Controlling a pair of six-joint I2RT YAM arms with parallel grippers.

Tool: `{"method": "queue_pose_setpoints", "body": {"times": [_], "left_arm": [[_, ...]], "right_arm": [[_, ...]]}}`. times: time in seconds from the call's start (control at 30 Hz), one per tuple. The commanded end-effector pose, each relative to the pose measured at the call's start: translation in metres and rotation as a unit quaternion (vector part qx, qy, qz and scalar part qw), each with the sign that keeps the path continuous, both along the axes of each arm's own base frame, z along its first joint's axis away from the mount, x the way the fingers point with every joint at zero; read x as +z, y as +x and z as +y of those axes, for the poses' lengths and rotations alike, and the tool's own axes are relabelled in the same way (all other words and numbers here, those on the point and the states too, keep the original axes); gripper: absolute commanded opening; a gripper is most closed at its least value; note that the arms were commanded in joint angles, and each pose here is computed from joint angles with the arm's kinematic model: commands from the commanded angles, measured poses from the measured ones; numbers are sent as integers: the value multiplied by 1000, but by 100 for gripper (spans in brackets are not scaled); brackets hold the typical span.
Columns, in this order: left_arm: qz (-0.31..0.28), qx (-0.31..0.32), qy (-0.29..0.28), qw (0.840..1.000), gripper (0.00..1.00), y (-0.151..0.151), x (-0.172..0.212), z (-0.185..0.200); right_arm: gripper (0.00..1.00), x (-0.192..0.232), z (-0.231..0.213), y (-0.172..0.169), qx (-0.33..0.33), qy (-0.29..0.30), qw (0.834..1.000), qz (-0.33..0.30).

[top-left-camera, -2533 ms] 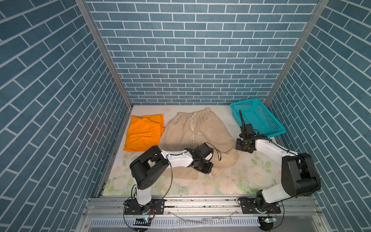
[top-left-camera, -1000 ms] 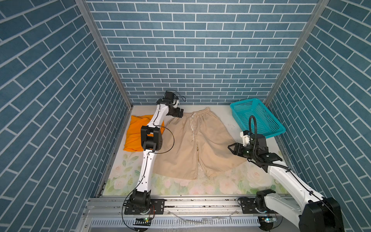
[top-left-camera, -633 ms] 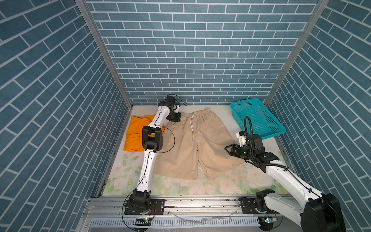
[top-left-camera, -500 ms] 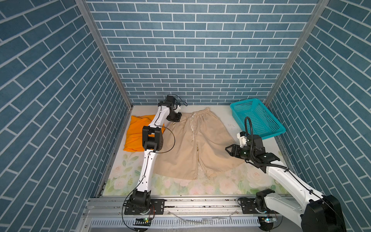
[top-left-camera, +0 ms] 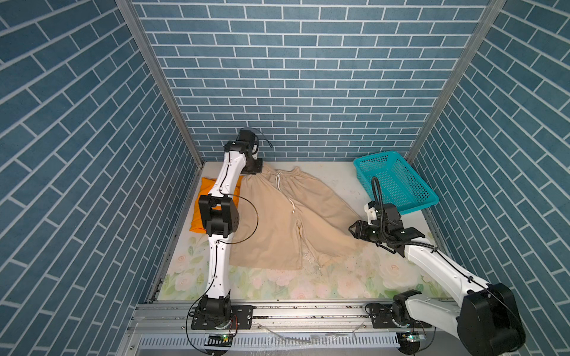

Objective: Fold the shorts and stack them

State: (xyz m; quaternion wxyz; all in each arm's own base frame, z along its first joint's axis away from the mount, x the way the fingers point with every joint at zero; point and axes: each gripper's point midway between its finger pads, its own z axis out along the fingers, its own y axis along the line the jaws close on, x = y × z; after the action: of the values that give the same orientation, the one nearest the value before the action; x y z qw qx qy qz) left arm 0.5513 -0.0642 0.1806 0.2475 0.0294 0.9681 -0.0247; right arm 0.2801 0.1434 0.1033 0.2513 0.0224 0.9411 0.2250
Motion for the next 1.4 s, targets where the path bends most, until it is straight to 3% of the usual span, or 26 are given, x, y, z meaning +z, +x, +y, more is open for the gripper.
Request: {"method": "queue_pose_setpoints", "body": {"times": [0.0, 0.1, 0.23, 0.33, 0.53, 0.6, 0.73, 0.9, 0.97, 1.07, 1.2, 1.37], "left_arm": [[8, 43, 44, 998, 0, -19, 16, 25], [13, 58, 66, 996, 0, -26, 17, 37], [19, 63, 64, 996, 0, -28, 10, 44], [22, 64, 63, 996, 0, -28, 4, 46], [28, 70, 58, 996, 0, -31, -9, 48], [32, 73, 60, 995, 0, -33, -13, 52], [35, 89, 56, 994, 0, -36, -20, 63], [38, 102, 48, 993, 0, -40, -26, 70], [39, 105, 43, 993, 0, -40, -28, 71], [37, 110, 34, 993, 0, -41, -26, 72], [36, 106, 16, 994, 0, -42, -25, 65], [55, 109, -20, 992, 0, -51, -28, 53]], "right_arm": [[59, -4, -7, 13, 6, -51, 999, 6], [60, 1, 34, 15, 81, -13, 997, 2], [61, 7, 110, -14, 213, 42, 976, -22], [62, 1, 152, -38, 261, 91, 961, -11], [63, -28, 228, -78, 348, 102, 932, 27], [63, -36, 245, -90, 370, 98, 923, 39], [63, -58, 263, -107, 410, 31, 910, 56], [61, -78, 271, -114, 419, -24, 904, 82], [57, -87, 268, -113, 416, -56, 903, 92], [42, -101, 260, -112, 407, -93, 902, 110], [0, -110, 243, -113, 403, -113, 899, 126], [0, -100, 190, -107, 373, -121, 905, 166]]}}
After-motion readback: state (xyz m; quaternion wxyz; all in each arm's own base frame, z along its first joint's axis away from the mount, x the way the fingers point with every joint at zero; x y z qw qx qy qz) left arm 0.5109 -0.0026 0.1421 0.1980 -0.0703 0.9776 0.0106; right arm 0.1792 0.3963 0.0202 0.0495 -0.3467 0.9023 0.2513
